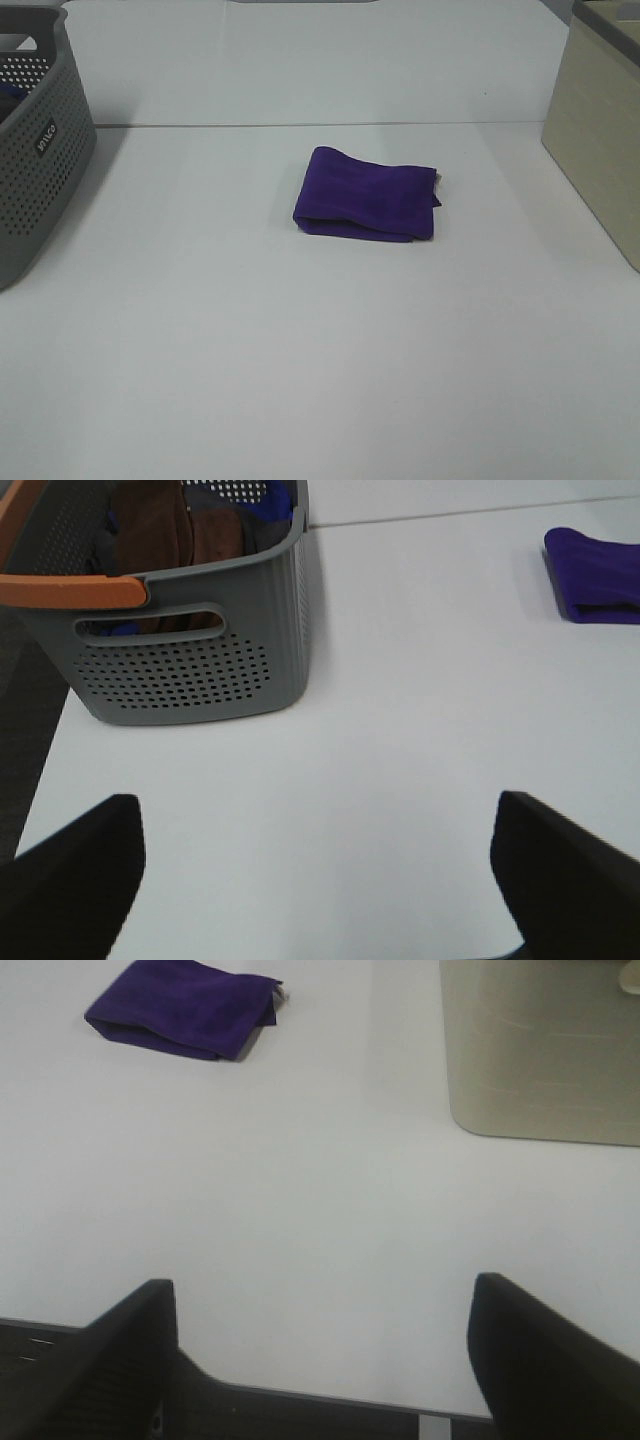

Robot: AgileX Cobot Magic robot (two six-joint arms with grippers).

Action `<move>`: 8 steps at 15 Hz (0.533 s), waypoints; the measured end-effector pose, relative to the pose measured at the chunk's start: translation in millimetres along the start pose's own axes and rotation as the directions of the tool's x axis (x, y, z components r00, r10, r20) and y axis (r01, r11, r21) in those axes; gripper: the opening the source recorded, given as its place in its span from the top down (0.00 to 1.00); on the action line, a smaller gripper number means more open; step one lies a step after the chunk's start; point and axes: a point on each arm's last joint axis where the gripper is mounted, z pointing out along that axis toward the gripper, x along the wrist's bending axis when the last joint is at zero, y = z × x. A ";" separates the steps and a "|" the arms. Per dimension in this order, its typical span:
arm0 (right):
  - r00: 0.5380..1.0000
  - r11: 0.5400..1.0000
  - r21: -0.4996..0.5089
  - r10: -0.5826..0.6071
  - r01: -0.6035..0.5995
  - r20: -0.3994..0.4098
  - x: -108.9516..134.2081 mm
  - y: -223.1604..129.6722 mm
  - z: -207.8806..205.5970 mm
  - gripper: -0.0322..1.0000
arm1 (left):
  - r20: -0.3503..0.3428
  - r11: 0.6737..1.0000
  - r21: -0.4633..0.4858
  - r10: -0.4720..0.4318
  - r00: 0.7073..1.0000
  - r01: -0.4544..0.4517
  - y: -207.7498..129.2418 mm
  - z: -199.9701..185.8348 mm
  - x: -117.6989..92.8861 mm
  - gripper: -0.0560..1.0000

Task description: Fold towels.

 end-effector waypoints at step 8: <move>0.999 0.999 0.026 -0.043 0.043 0.011 -1.0 -13.3 32.6 0.21 | 0.023 0.997 0.077 0.016 1.000 -0.018 -16.6 27.9 -1.6 0.13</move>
